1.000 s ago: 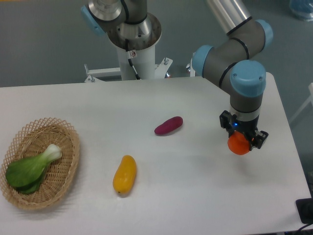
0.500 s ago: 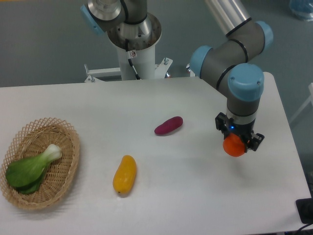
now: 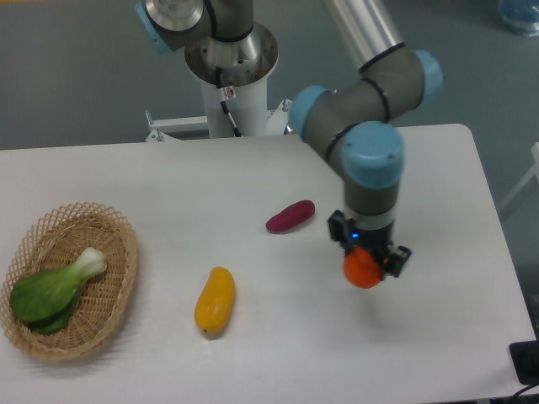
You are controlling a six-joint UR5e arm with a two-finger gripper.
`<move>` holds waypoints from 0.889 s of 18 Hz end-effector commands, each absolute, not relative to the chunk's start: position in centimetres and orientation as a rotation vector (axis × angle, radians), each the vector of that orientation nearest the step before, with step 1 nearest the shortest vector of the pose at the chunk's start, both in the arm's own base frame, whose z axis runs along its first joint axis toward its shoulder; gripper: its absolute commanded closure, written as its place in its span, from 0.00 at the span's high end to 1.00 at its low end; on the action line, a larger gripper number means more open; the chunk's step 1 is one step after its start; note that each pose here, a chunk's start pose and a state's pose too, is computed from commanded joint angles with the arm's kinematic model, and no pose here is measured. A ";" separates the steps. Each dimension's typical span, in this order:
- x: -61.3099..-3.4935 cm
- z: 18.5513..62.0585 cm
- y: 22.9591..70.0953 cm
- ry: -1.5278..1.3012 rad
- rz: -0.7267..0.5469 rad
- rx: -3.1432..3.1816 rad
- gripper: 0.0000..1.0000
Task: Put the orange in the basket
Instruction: 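Carry the held orange across the table toward the wicker basket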
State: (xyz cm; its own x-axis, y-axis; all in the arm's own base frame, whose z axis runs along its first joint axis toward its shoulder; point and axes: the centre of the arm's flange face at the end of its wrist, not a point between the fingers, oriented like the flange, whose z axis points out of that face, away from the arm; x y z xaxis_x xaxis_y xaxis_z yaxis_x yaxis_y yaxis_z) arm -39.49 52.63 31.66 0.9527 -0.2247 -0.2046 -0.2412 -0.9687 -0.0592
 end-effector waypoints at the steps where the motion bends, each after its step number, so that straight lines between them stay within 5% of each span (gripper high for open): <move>1: -37.9 31.9 53.9 0.353 0.321 -2.998 0.72; 16: -10.7 31.2 64.3 0.438 0.239 -2.897 0.70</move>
